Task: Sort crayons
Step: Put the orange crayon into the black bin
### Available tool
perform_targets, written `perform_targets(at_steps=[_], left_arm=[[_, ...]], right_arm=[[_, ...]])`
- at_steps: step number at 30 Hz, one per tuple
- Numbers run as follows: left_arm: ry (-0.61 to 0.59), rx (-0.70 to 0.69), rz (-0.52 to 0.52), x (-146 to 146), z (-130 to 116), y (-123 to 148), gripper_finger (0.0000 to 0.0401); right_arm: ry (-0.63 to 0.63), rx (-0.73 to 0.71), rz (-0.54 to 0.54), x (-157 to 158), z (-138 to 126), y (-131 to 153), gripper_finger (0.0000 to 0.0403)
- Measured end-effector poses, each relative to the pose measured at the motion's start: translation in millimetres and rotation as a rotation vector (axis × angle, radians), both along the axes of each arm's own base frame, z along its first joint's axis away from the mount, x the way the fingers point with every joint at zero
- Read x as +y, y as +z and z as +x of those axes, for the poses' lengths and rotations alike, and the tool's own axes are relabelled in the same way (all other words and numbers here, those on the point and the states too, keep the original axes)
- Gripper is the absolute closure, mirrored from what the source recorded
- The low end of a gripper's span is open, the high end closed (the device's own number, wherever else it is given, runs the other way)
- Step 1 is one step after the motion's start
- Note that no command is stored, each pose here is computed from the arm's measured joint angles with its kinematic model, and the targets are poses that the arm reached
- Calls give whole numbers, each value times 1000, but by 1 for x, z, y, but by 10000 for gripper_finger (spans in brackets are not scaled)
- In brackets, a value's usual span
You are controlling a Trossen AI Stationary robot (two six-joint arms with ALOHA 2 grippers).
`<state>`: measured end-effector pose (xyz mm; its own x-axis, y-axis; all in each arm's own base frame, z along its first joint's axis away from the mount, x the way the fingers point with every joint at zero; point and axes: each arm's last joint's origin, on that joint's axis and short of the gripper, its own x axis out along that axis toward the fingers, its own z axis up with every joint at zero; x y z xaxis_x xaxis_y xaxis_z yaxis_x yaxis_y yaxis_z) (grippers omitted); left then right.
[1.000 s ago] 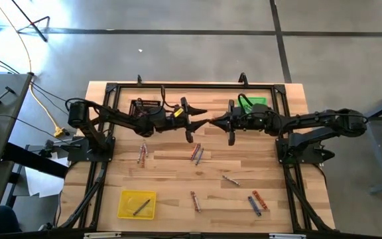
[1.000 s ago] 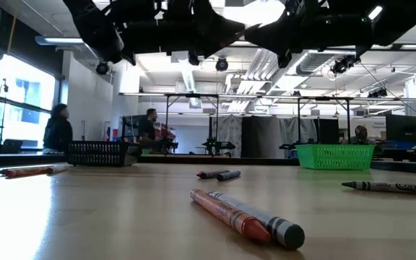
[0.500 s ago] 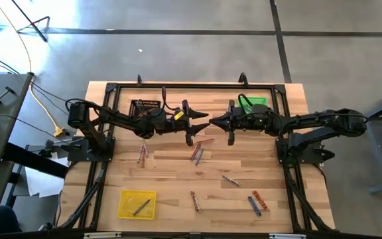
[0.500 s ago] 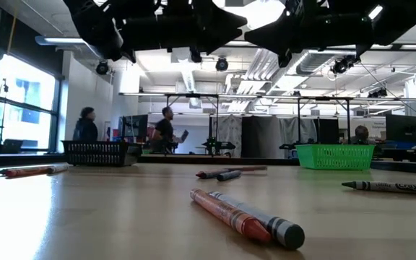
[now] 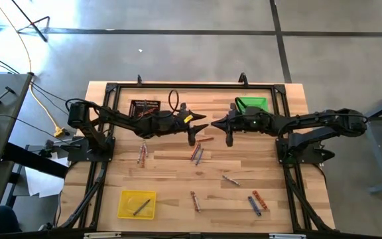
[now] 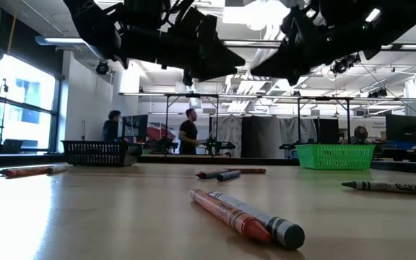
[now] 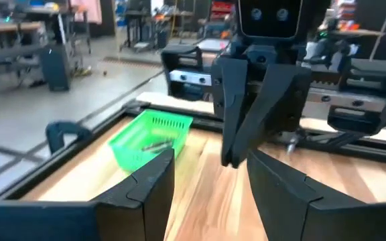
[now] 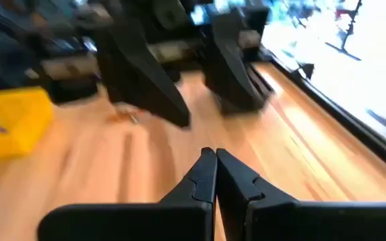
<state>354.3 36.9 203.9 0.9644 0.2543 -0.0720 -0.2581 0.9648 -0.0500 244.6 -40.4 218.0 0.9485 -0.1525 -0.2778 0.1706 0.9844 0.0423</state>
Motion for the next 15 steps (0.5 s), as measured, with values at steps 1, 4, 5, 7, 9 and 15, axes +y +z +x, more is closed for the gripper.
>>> perform_targets(at_steps=[1, 4, 5, 7, 9, 15], left_arm=[[1, 8, -6, 0, 0, -1, 224], [1, 10, -14, 0, 0, -1, 224], [1, 12, -16, 0, 0, -2, 224], [1, 33, -30, 0, 0, -4, 224], [-2, 71, -65, 0, -1, -8, 224], [17, 164, -182, -1, -3, -20, 224]], right_arm=[[-15, 27, -4, -1, -1, -2, 402], [-37, 96, 6, -5, -4, -9, 402], [-42, 117, 18, -7, -5, -11, 402], [-45, 160, 33, -11, -8, -15, 399], [-40, 191, 50, -13, -10, -18, 387], [-3, 211, 80, -16, -12, -20, 319]])
